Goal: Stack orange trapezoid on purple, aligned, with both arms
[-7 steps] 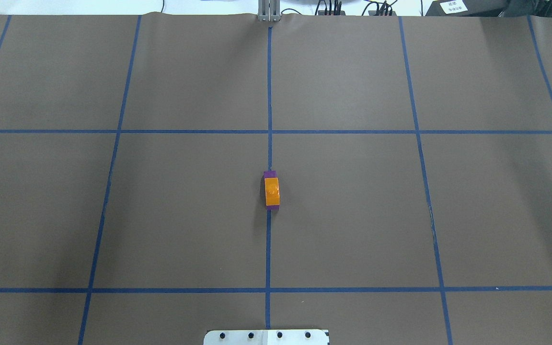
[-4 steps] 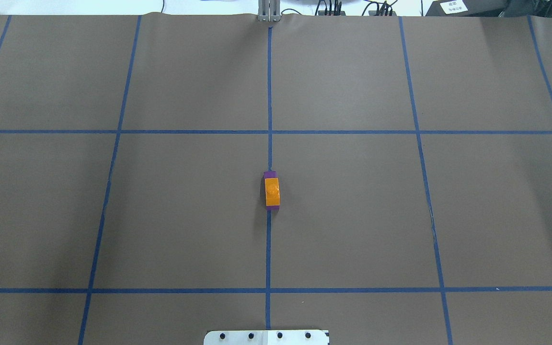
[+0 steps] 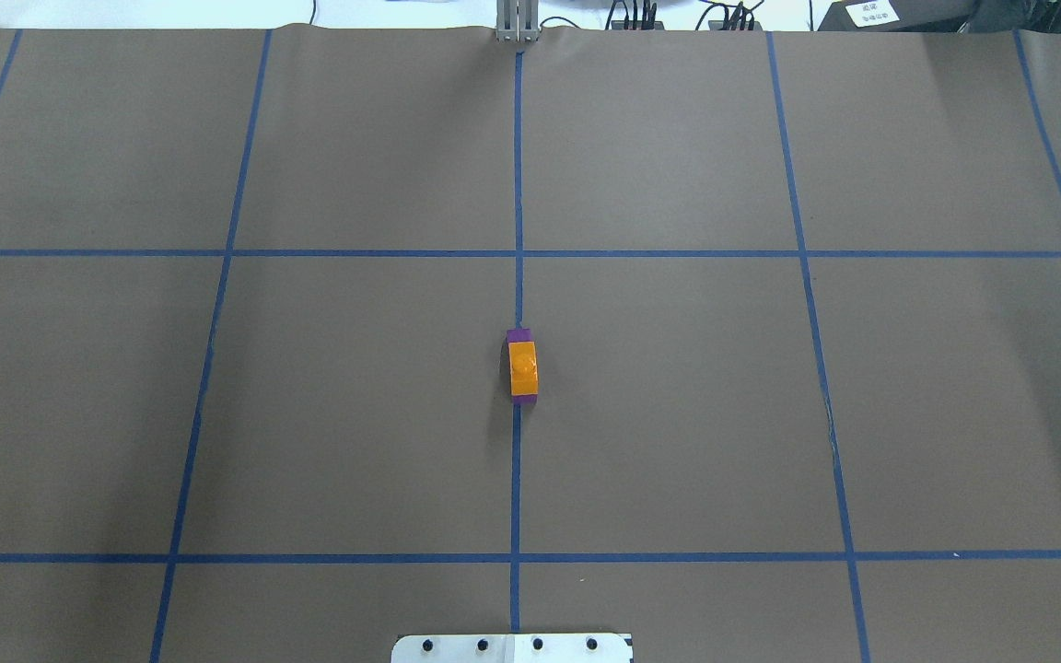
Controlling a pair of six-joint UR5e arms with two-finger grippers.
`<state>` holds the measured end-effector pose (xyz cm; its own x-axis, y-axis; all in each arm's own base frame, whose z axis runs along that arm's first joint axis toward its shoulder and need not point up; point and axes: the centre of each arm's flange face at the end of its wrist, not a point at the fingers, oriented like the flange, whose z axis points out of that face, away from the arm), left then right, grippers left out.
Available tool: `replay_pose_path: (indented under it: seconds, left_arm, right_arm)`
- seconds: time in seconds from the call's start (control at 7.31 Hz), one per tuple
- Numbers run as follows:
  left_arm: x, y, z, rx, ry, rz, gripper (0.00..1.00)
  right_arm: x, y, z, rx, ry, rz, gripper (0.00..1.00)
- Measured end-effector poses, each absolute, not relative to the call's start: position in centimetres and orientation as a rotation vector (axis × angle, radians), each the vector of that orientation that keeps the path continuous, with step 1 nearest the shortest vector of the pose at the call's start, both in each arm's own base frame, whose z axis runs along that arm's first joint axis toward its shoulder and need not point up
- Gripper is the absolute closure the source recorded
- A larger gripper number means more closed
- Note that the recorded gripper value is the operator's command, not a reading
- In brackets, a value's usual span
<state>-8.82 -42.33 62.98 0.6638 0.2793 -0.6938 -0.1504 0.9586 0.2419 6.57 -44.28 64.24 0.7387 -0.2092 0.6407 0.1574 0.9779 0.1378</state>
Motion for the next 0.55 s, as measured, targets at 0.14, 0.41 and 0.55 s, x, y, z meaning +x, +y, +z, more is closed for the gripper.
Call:
replay_pose_path:
  seconds: [0.14, 0.41, 0.55]
  left_arm:
    - [-8.88, -42.29, 63.02, 0.168, 0.807, 0.240, 0.00]
    - [-8.93, -42.20, 63.07, 0.166, 0.804, 0.236, 0.00]
    - [-8.93, -42.19, 63.07, 0.166, 0.804, 0.235, 0.00]
  right_arm:
    - [6.58, -44.23, 64.30, 0.075, -0.712, -0.201, 0.00]
    - [6.58, -44.06, 64.46, 0.071, -0.712, -0.198, 0.00]
    - [6.58, -43.94, 64.55, 0.069, -0.713, -0.197, 0.00]
